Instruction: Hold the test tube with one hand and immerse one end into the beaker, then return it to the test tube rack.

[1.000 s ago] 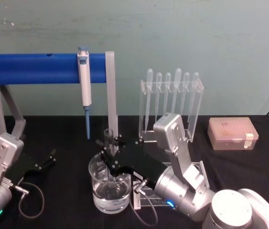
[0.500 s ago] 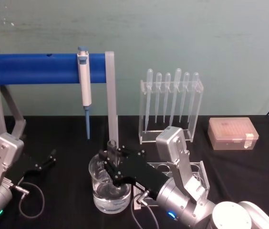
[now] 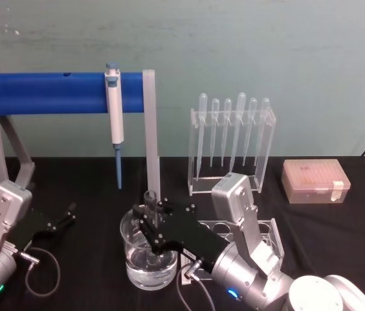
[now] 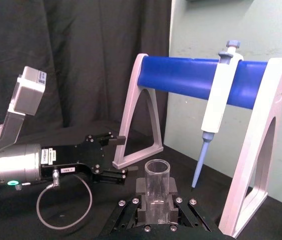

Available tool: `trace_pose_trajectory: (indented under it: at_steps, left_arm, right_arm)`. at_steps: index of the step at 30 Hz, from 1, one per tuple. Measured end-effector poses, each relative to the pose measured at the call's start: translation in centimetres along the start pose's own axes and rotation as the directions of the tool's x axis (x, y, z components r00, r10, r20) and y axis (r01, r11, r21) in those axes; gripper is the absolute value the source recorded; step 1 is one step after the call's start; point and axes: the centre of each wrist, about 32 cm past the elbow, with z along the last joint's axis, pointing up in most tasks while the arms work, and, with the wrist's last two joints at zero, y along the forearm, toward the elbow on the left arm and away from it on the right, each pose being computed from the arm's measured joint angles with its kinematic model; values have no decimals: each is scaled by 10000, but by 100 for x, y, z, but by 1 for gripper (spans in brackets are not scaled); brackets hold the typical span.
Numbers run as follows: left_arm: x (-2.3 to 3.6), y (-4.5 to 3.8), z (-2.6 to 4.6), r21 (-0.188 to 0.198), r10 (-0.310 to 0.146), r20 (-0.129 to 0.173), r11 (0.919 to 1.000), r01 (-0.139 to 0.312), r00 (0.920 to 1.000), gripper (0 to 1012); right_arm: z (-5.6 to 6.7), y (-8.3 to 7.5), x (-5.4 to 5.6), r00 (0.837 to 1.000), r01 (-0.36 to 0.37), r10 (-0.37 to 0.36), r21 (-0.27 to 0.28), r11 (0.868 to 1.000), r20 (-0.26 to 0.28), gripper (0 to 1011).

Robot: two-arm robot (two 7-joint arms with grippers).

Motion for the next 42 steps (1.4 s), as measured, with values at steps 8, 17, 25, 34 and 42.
trace_pose_trajectory:
  at_steps: [8, 17, 25, 34, 42]
  left_arm:
    - [0, 0, 0, -1, 0, 0, 10000, 0, 10000, 1000]
    - [0, 0, 0, 0, 0, 0, 10000, 0, 10000, 1000]
    - [0, 0, 0, 0, 0, 1, 10000, 0, 10000, 1000]
    - [0, 0, 0, 0, 0, 0, 10000, 0, 10000, 1000]
    - [0, 0, 0, 0, 0, 1, 10000, 0, 10000, 1000]
  right_arm:
    - [57, 6, 1, 10000, -19, 18, 102, 9999, 70, 224]
    - [85, 9, 3, 9999, -14, 13, 87, 10000, 106, 224]
    - [85, 9, 4, 9999, -14, 13, 85, 10000, 107, 224]
    - [83, 10, 3, 9999, -17, 17, 83, 10000, 104, 224]
    - [80, 10, 2, 9999, -15, 14, 82, 10000, 100, 224]
